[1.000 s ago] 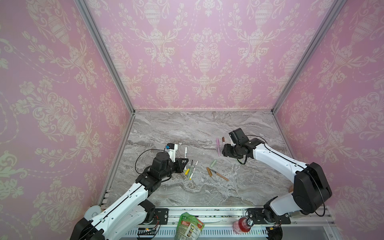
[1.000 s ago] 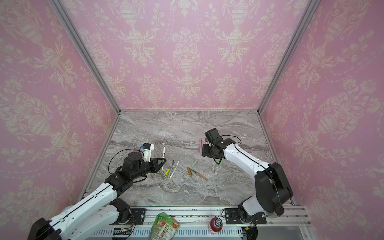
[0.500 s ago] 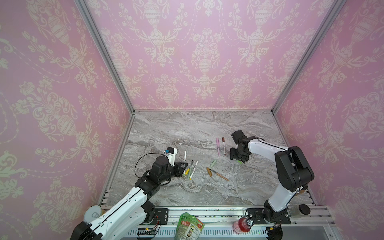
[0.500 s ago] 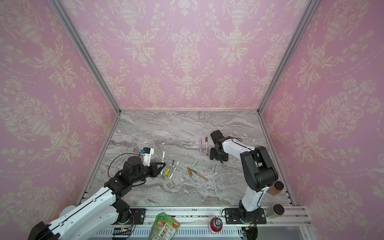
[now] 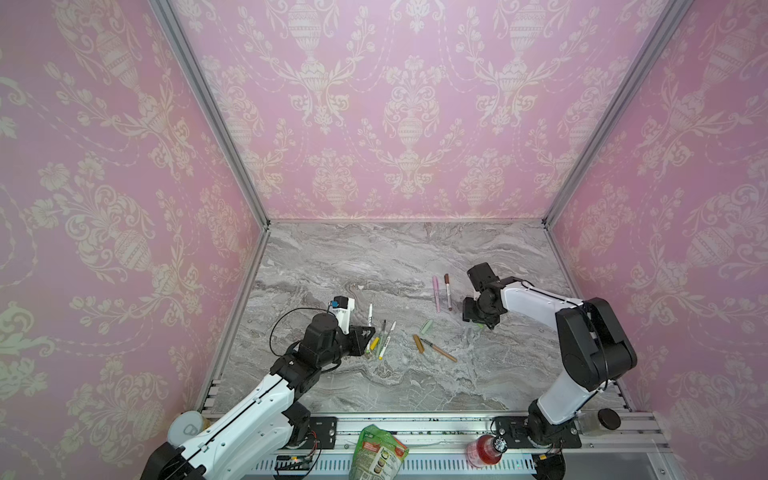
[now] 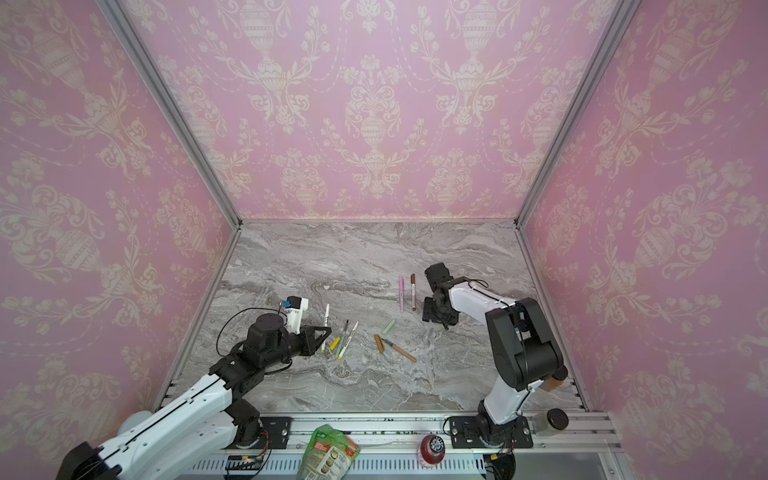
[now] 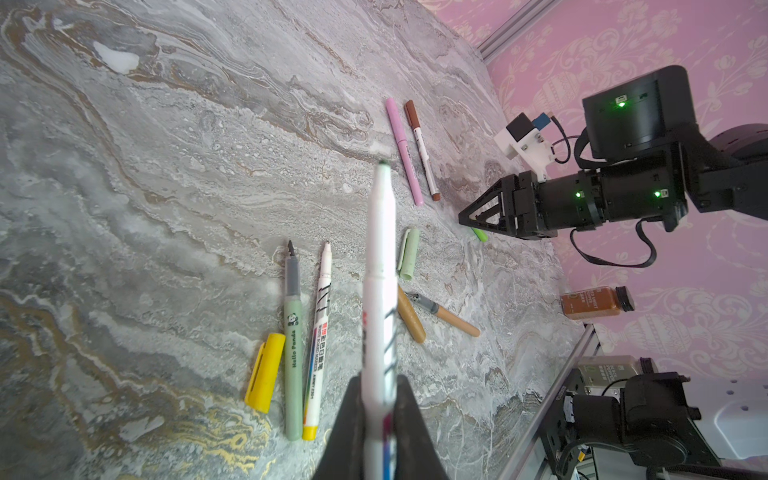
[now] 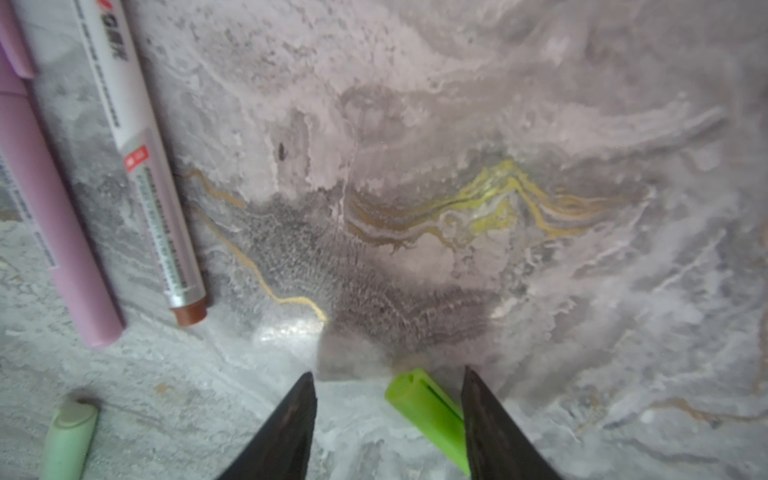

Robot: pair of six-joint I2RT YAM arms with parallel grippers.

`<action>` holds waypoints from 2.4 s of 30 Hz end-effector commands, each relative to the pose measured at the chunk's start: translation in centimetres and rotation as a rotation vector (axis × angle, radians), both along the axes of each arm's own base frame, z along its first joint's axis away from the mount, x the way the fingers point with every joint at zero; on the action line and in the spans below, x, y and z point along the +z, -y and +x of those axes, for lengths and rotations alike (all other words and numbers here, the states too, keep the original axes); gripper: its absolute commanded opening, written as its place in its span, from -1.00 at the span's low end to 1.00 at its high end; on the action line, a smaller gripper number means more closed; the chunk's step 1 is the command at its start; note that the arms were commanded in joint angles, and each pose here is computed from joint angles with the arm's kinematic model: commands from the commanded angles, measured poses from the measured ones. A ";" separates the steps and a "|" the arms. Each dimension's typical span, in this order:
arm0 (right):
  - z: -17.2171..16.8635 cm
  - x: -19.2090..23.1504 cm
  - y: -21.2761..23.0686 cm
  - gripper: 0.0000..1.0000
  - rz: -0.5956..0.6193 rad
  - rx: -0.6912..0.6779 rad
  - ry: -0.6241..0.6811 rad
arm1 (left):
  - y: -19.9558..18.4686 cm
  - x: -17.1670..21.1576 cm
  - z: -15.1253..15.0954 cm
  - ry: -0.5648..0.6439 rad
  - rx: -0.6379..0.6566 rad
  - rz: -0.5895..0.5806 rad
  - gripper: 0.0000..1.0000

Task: Insert the pens into the pen caps
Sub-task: 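Grasp the lime green cap on the table with the right gripper, then carry the lime green cap with the right gripper above the white pen tip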

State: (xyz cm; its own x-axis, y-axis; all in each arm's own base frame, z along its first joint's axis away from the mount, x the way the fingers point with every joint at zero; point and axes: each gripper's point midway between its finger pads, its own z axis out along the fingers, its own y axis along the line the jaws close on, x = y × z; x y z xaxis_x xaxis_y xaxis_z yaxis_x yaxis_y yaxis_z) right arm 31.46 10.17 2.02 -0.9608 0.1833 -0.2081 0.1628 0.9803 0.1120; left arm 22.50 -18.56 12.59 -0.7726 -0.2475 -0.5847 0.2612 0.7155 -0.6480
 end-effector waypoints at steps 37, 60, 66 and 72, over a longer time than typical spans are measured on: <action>-3.8 -4.1 -0.9 -0.55 -0.116 0.025 -0.183 | -0.1 2.0 -0.3 0.042 -0.004 0.000 -1.00; -1.9 3.4 -5.1 -1.00 0.122 -0.017 0.003 | 0.1 1.8 -0.4 0.026 -0.018 -0.001 -1.00; -0.6 7.8 -7.7 -1.00 0.297 -0.018 0.099 | 1.1 1.6 -0.4 0.019 -0.052 -0.005 -1.00; 0.7 11.8 -12.0 -1.00 0.574 -0.021 0.183 | 3.3 1.1 -1.0 0.006 -0.126 -0.012 -1.00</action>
State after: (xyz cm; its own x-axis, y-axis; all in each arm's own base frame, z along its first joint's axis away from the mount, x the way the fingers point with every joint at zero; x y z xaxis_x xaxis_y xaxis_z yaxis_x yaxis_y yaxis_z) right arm 31.44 19.13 10.89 -0.9237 0.2968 -0.2424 0.1445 0.8556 0.4971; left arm 21.39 -20.34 11.92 -0.8120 -0.1758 -0.5566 0.2871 0.7100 -0.6430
